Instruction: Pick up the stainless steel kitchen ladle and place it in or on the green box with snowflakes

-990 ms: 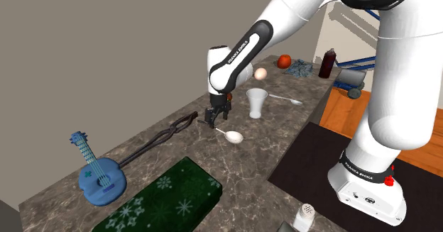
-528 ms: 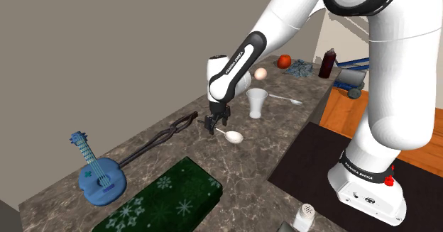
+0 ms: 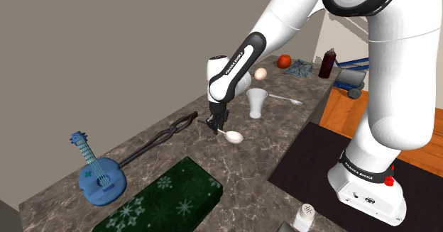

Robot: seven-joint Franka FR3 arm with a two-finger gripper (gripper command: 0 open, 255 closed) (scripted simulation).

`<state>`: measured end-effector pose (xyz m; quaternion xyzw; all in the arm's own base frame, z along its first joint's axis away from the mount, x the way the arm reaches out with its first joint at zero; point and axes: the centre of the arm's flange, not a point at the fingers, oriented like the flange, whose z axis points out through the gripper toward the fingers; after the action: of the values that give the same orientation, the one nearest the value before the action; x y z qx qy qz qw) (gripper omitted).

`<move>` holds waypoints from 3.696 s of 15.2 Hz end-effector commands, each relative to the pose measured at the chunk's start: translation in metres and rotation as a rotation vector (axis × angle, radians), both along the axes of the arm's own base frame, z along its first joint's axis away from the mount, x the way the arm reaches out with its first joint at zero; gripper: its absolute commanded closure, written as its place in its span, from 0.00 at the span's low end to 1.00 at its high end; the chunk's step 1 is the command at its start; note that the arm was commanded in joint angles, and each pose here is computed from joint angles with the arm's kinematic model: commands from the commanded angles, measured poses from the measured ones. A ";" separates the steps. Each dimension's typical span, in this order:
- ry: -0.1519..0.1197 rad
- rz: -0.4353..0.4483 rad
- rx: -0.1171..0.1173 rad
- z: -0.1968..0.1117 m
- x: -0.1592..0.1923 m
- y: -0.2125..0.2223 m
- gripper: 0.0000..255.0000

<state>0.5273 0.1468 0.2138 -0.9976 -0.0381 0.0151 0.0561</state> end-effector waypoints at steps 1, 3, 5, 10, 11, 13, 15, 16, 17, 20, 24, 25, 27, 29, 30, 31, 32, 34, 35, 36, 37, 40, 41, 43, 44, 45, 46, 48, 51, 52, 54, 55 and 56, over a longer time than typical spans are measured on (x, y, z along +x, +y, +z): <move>0.000 0.000 0.000 0.000 0.000 0.000 1.00; 0.000 0.000 0.000 0.000 0.000 0.000 1.00; 0.000 0.000 0.000 0.000 0.000 0.000 1.00; 0.000 0.000 0.000 0.010 0.000 0.000 1.00; 0.000 0.000 0.000 0.016 0.000 0.000 1.00; 0.000 0.000 0.000 0.026 0.000 0.000 1.00; 0.000 0.000 0.000 0.037 0.000 0.000 1.00; 0.000 0.000 0.000 0.042 0.000 0.000 1.00; 0.000 0.000 0.000 0.047 0.000 0.000 1.00; 0.000 0.000 0.000 0.063 0.000 0.000 1.00; 0.000 0.000 0.000 0.084 0.000 0.000 1.00; 0.000 0.000 0.000 0.090 0.000 0.000 1.00; 0.000 0.000 0.000 0.100 0.000 0.000 1.00; 0.000 0.000 0.000 0.111 0.000 0.000 1.00; 0.000 0.000 0.000 0.116 0.000 0.000 1.00; 0.000 0.000 0.000 0.121 0.000 0.000 1.00; 0.000 0.000 0.000 0.127 0.000 0.000 1.00; 0.000 0.000 0.000 0.137 0.000 0.000 1.00; 0.000 0.000 0.000 0.142 0.000 0.000 1.00; 0.000 0.000 0.000 0.148 0.000 0.000 1.00; 0.000 0.000 0.000 0.153 0.000 0.000 1.00; 0.000 0.000 0.000 0.169 0.000 0.000 1.00; 0.000 0.000 0.000 0.171 0.000 0.000 1.00; 0.000 0.000 0.000 0.172 -0.010 0.024 1.00; 0.000 0.000 0.000 0.173 -0.016 0.036 1.00; 0.000 0.000 0.000 0.173 -0.021 0.049 1.00; 0.000 0.000 0.000 0.174 -0.026 0.061 1.00; 0.000 0.000 0.000 0.174 -0.036 0.085 1.00; 0.000 0.000 0.000 0.176 -0.052 0.121 1.00; 0.000 0.000 0.000 0.176 -0.057 0.133 1.00; 0.000 0.000 0.000 0.177 -0.068 0.158 1.00; 0.000 0.000 0.000 0.178 -0.073 0.170 1.00; 0.000 0.000 0.000 0.178 -0.078 0.182 1.00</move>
<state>0.4533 0.3140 0.3937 -0.9976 -0.0388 0.0150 0.0561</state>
